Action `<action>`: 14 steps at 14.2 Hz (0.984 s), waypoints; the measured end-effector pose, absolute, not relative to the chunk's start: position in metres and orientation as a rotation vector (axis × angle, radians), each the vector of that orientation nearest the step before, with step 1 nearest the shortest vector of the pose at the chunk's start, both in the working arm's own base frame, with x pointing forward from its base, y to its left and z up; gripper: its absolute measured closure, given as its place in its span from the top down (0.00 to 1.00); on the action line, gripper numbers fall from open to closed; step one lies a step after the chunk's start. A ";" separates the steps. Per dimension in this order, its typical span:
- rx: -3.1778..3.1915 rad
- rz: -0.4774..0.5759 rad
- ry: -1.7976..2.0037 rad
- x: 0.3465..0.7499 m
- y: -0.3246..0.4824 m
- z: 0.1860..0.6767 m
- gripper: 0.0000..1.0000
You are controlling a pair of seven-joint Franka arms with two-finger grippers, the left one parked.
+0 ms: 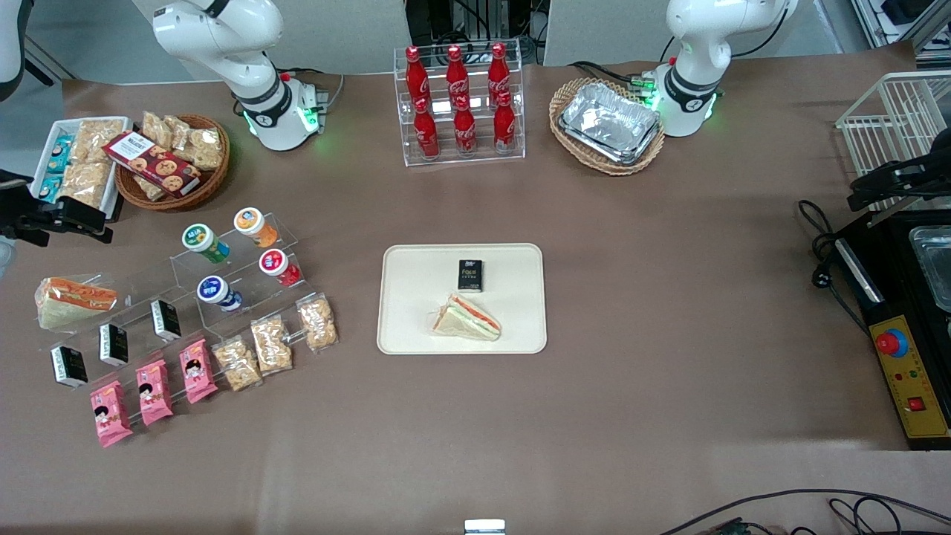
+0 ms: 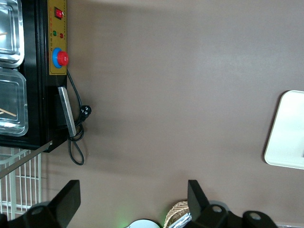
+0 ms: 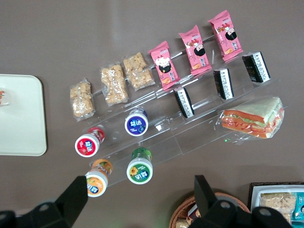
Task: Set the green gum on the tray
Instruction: 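Move the right gripper down toward the green-capped gum bottle in the rack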
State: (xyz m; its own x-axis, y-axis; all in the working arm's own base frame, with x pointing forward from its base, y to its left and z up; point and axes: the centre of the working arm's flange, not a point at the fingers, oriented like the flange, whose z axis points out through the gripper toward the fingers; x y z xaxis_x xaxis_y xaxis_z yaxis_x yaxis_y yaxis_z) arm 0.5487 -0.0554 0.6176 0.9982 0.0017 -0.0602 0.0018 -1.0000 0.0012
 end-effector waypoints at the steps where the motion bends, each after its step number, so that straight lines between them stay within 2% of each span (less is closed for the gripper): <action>1: 3.139 -0.095 0.002 0.549 -0.056 0.618 1.00; 11: 3.146 -0.085 -0.009 0.549 -0.059 0.616 1.00; 14: 3.155 -0.110 -0.009 0.536 -0.060 0.609 1.00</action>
